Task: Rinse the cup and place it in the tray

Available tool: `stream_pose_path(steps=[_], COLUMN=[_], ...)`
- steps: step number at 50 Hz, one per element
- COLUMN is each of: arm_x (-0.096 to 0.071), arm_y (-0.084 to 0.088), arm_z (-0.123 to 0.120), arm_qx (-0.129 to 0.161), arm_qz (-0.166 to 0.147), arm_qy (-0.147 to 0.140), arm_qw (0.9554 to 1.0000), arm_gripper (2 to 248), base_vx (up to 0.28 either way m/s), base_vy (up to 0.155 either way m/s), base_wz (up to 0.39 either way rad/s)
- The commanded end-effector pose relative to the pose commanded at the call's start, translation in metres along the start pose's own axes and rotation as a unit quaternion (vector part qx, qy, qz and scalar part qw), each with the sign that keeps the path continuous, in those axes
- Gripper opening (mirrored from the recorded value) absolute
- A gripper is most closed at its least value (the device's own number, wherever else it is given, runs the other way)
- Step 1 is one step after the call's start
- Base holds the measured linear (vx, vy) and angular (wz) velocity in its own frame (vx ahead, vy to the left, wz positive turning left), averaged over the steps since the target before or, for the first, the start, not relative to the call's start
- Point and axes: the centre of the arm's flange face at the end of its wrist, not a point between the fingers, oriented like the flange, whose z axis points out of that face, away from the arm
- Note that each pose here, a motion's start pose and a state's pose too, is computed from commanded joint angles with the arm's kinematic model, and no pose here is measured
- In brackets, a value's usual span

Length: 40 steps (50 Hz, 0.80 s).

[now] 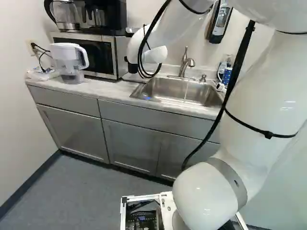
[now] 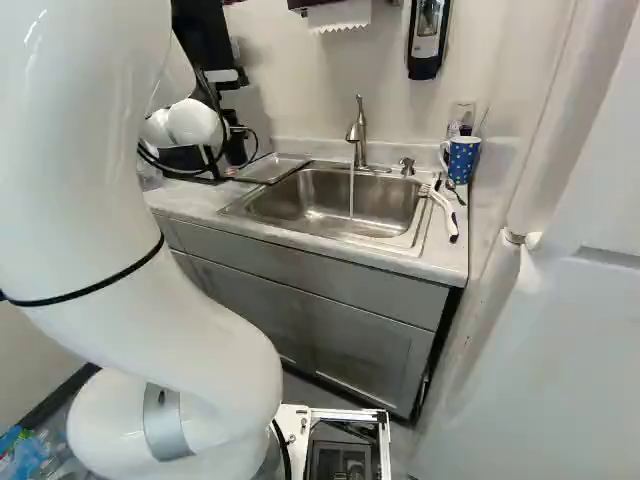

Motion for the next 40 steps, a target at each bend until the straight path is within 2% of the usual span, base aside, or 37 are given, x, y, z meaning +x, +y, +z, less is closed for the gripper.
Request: stream_pose_path(steps=[40], arm_x=[-0.003], arm_y=[0.061], arm_z=[-0.011], arm_qx=[-0.056], arm_qz=[0.015], arm_qy=[0.0], arm_qw=[0.9983], arm_gripper=[125], base_vx=[0.0], base_vy=[0.0], base_wz=[0.0])
